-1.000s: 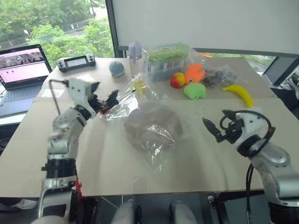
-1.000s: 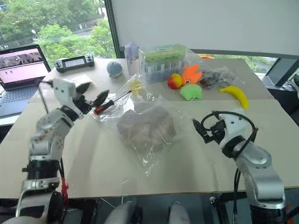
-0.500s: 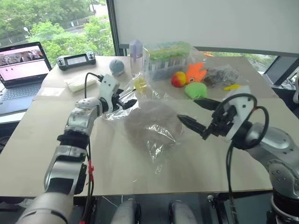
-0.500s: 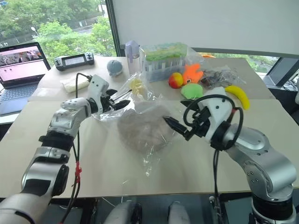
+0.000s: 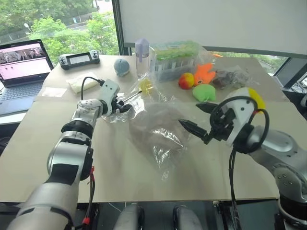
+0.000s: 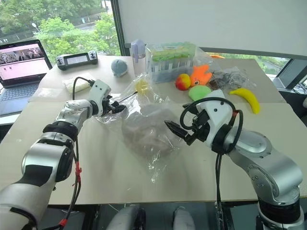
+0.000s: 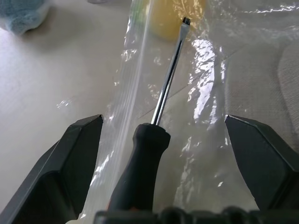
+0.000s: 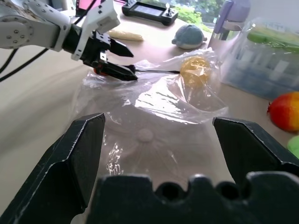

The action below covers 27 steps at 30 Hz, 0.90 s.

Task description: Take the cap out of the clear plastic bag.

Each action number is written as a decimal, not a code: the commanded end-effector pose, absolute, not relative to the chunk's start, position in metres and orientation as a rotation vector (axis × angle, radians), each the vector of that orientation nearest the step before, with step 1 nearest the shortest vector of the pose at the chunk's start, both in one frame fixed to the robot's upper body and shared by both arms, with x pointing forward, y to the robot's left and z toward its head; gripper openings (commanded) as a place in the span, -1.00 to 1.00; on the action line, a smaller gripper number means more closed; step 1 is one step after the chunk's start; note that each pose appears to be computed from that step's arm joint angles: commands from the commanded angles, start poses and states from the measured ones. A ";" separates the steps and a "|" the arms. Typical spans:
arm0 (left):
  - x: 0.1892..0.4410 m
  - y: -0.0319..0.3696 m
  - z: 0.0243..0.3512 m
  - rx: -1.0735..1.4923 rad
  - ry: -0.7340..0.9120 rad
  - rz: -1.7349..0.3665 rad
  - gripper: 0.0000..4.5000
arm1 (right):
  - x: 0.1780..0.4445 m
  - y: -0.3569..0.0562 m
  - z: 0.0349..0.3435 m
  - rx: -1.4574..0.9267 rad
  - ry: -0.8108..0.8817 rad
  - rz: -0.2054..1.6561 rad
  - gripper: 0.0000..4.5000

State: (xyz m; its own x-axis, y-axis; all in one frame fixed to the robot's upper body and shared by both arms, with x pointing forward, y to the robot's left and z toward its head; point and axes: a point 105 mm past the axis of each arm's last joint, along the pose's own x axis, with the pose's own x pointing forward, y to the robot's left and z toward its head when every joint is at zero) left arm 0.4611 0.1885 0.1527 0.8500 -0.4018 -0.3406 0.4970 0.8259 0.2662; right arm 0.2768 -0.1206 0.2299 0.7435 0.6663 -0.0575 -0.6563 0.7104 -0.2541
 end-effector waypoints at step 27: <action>0.459 0.316 0.225 -0.176 -0.044 0.341 -0.61 | 0.284 -0.128 0.231 -0.326 -0.054 0.684 1.00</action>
